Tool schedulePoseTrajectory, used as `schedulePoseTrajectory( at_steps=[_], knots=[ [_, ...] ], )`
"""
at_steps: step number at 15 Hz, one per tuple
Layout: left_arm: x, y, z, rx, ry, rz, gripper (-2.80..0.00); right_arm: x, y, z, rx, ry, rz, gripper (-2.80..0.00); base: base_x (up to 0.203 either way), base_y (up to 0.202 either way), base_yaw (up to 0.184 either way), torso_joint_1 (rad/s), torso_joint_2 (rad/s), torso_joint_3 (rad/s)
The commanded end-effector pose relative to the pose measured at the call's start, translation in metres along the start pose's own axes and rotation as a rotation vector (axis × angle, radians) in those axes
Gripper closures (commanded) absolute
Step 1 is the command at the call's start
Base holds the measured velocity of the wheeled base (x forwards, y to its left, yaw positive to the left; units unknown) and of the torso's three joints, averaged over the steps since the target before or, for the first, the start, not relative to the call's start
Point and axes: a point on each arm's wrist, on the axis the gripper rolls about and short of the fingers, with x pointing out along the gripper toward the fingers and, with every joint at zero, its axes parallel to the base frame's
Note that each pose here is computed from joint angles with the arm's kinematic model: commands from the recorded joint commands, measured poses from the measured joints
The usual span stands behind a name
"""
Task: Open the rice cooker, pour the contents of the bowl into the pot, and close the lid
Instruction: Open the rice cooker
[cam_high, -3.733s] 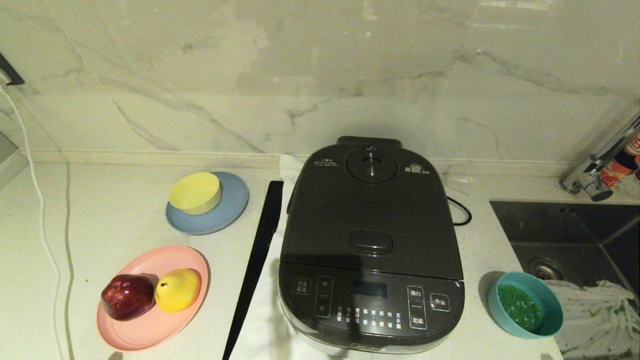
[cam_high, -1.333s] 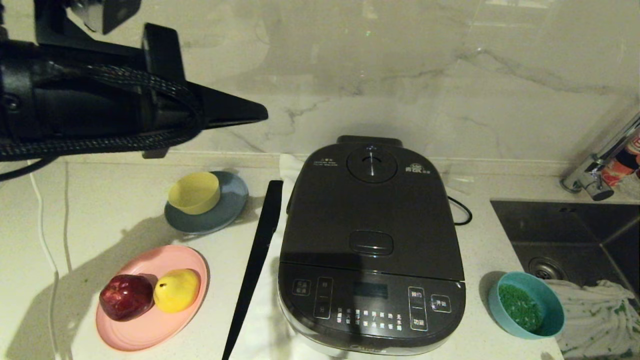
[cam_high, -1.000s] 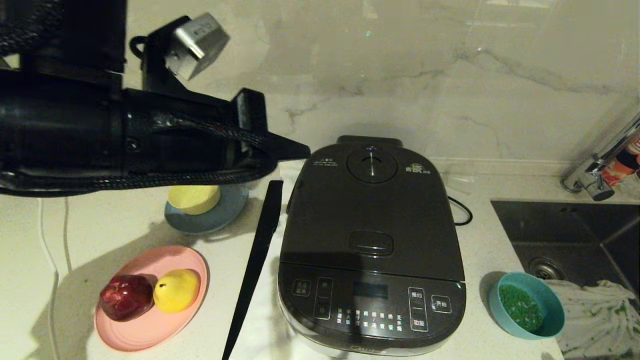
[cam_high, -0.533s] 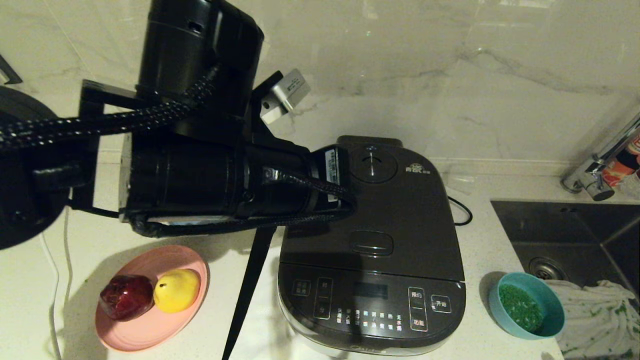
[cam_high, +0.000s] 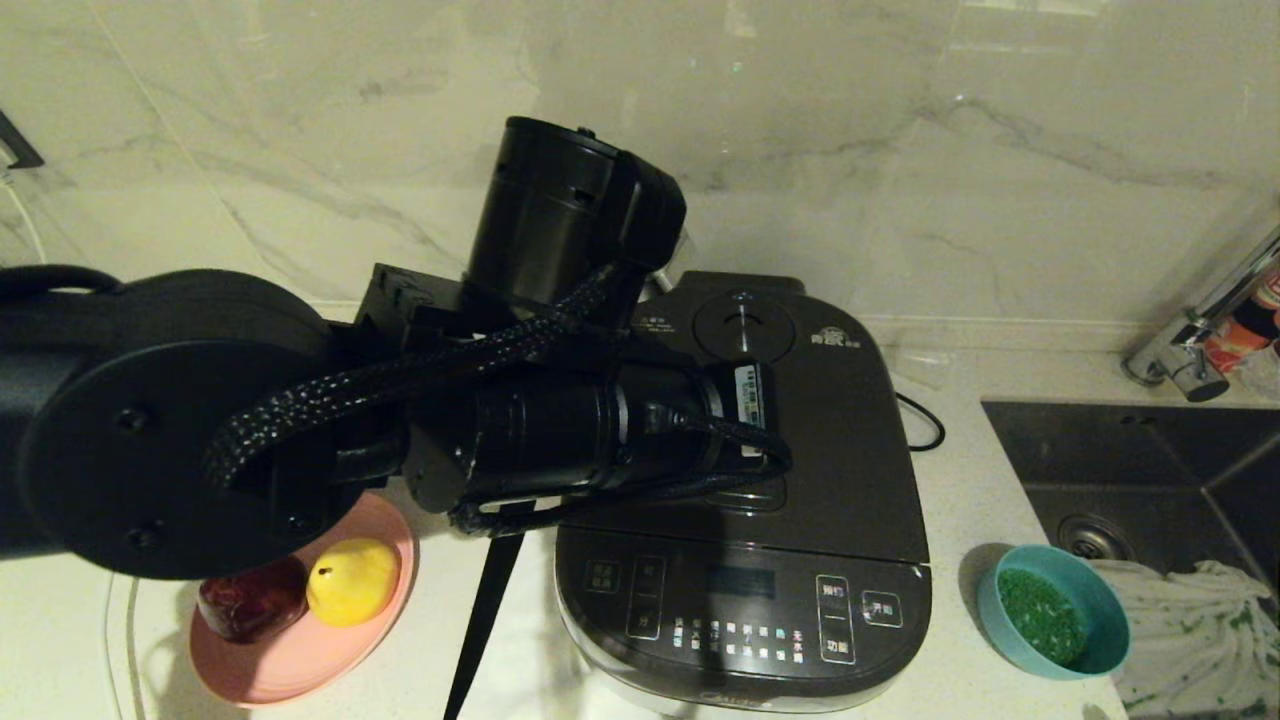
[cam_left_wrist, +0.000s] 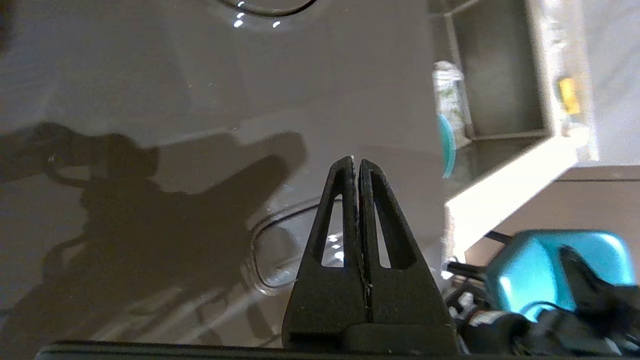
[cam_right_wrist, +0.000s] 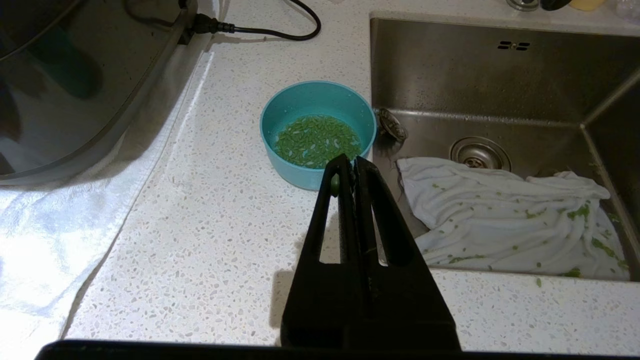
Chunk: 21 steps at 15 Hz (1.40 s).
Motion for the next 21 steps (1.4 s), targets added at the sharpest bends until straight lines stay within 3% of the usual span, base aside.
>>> schedulePoseTrajectory(
  at_steps=[1,7,15,21],
  knots=[
    [0.004,0.000,-0.002,-0.001,0.007,0.006,0.00,0.000,0.000,0.000,0.000,-0.001,0.000,0.00,0.000,0.000,0.000,0.000,0.00,0.000],
    [0.008,0.003,0.000,0.007,-0.102,0.058,0.00,0.000,0.000,0.000,0.000,-0.001,0.000,0.00,0.000,0.000,0.000,0.000,0.00,0.000],
    [0.021,0.022,0.000,0.008,-0.109,0.108,0.00,0.000,0.000,0.000,0.000,-0.001,0.000,0.00,0.000,0.000,0.000,0.000,0.00,0.000],
    [0.016,0.019,0.005,-0.006,-0.127,0.085,0.00,0.000,0.000,0.000,0.000,-0.001,0.000,0.00,0.000,0.000,0.000,0.000,0.00,0.000]
  ],
)
